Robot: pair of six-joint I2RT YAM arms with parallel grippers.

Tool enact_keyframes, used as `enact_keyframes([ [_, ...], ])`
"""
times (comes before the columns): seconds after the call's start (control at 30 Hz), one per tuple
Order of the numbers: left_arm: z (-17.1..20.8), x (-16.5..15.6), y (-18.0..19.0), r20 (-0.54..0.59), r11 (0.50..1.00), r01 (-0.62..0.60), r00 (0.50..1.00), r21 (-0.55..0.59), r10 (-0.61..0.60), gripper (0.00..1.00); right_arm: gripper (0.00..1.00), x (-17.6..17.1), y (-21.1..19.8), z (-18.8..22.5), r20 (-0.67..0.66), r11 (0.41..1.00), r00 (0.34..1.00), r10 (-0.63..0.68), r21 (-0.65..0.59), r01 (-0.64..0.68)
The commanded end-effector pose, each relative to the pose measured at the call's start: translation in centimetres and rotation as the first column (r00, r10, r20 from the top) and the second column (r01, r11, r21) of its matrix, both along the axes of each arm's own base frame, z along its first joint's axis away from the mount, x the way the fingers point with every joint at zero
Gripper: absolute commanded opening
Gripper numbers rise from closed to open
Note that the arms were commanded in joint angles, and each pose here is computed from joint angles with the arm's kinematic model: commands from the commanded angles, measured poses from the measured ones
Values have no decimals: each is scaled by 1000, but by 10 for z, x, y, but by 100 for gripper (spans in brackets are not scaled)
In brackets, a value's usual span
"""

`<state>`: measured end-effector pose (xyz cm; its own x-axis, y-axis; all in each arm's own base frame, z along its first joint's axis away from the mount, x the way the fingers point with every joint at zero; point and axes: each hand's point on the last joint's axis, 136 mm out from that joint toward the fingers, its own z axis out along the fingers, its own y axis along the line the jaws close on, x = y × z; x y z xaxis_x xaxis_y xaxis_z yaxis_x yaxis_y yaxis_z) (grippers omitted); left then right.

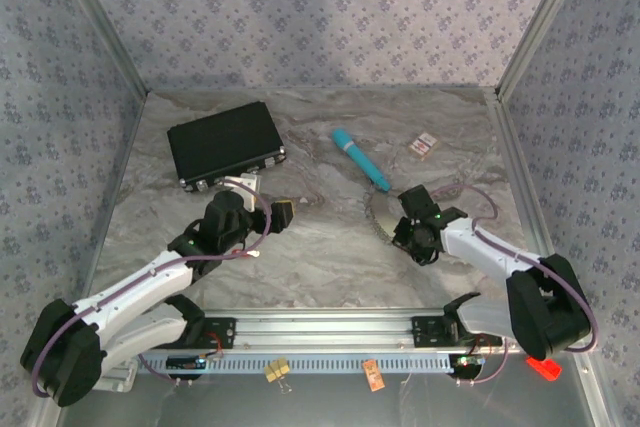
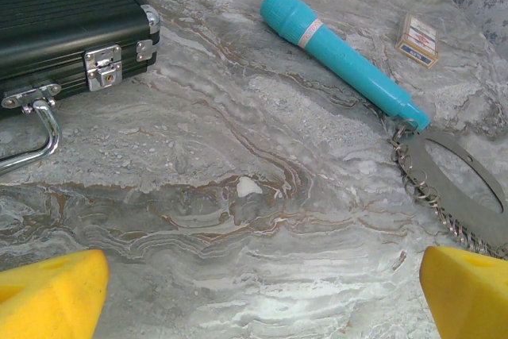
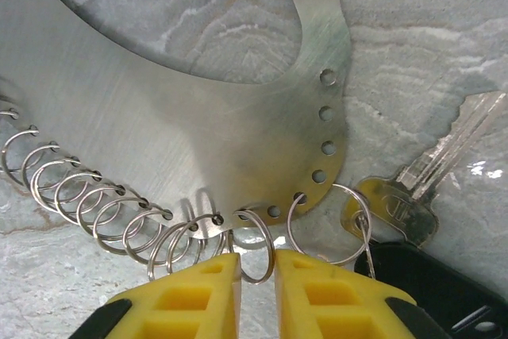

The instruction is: Put the keys on the keyring

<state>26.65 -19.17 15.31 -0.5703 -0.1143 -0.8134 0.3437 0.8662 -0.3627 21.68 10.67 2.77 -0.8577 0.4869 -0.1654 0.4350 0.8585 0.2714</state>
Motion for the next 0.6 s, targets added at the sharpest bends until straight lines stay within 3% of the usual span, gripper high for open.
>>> enact_keyframes([
  [0.0, 14, 3, -2, 31, 1000, -10, 999, -29, 11, 100, 20, 2, -3, 2, -4, 1000, 1000, -1, -27, 1],
  [0.57, 15, 3, -1, 33, 999, -13, 999, -30, 14, 100, 14, 13, -3, 6, 27, 999, 999, -18, -30, 19],
])
